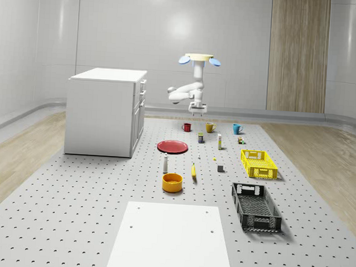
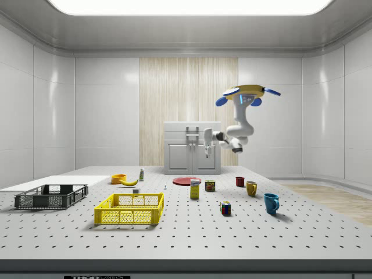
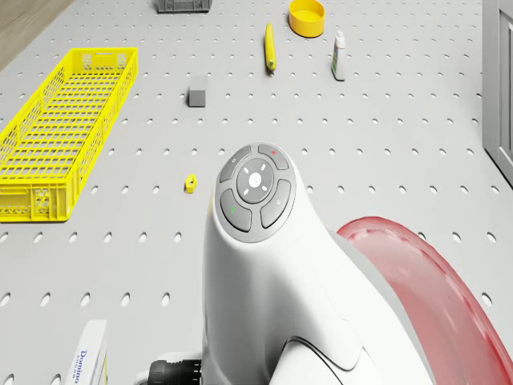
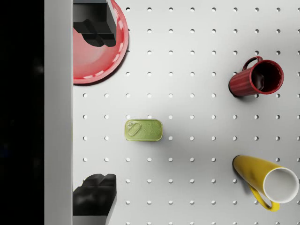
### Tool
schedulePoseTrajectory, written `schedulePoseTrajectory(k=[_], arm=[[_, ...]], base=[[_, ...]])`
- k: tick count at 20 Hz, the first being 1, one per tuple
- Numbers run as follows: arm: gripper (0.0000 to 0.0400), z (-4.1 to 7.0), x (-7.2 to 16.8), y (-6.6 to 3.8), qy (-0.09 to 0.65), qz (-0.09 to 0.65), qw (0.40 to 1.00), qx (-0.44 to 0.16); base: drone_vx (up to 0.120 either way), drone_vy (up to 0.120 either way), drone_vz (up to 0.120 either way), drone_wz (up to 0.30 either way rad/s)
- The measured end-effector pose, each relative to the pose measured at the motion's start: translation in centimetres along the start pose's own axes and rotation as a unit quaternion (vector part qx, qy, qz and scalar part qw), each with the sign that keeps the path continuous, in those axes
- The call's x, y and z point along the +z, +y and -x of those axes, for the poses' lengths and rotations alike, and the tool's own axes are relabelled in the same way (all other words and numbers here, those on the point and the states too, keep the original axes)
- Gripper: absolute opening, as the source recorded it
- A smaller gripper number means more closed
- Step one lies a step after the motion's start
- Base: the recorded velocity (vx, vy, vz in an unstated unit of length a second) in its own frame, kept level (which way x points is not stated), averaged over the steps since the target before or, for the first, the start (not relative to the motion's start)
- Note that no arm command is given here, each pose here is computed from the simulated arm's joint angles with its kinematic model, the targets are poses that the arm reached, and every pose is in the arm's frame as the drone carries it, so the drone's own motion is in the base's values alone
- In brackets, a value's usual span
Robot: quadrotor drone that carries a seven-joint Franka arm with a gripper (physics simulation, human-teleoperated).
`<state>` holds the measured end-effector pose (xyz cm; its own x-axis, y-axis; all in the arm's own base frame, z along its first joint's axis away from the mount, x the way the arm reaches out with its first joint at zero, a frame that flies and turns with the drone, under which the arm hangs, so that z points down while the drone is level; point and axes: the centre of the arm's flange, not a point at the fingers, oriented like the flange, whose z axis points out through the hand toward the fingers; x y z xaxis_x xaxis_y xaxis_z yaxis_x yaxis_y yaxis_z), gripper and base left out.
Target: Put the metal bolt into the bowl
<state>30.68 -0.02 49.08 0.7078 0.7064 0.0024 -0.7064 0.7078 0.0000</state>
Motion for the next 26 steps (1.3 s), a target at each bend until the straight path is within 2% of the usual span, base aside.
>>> schedulePoseTrajectory(k=[14,26], arm=[[0.0400,0.00,0.00,0.00,0.000,0.000,1.000,0.000],[0.0400,0.00,0.00,0.00,0.000,0.000,1.000,0.000]], base=[[0.120,0.000,-0.103,0.000],[0.120,0.000,0.000,0.000]])
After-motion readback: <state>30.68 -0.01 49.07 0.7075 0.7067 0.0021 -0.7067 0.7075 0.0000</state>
